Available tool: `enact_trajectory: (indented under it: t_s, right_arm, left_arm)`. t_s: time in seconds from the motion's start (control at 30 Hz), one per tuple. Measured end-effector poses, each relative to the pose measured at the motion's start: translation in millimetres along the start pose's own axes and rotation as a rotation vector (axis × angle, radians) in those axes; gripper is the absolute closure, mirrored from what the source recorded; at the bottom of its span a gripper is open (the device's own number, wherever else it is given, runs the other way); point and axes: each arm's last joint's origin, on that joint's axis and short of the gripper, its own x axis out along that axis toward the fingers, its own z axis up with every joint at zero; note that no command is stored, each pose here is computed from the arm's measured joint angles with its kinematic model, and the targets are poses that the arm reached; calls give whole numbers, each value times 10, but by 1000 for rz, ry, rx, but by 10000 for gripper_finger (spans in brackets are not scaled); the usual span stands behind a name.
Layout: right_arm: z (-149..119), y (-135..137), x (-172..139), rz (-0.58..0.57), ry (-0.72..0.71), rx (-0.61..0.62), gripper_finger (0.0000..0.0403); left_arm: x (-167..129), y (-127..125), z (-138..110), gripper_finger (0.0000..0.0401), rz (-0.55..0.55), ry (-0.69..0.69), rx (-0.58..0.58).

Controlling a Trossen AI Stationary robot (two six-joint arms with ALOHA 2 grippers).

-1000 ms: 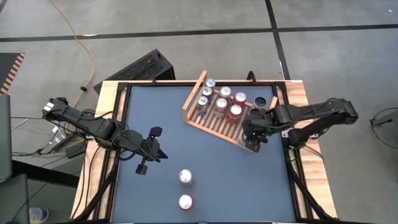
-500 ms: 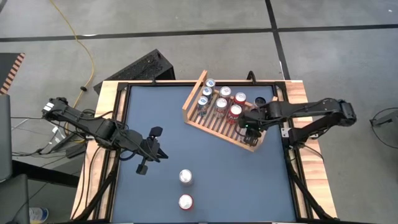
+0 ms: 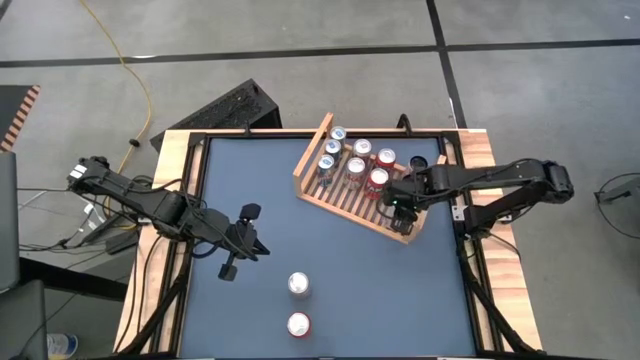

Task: Place canned beverage on shelf
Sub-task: Put the white and pink soda can aligned with the other white and pink soda cans on the shelf

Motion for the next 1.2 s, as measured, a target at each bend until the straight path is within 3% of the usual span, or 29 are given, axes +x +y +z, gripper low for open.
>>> enact_trajectory:
  t_s: [0.37, 0.8, 1.2]
  right_arm:
    - [-3, -16, -9, 7, -7, 7, 174]
    - [7, 4, -10, 58, -4, 4, 114]
    - [38, -20, -159, 36, -8, 2, 111]
  left_arm:
    - [1, 2, 7, 401, 5, -7, 1]
    - [0, 2, 7, 401, 4, -7, -1]
    - [0, 2, 6, 401, 4, -6, -1]
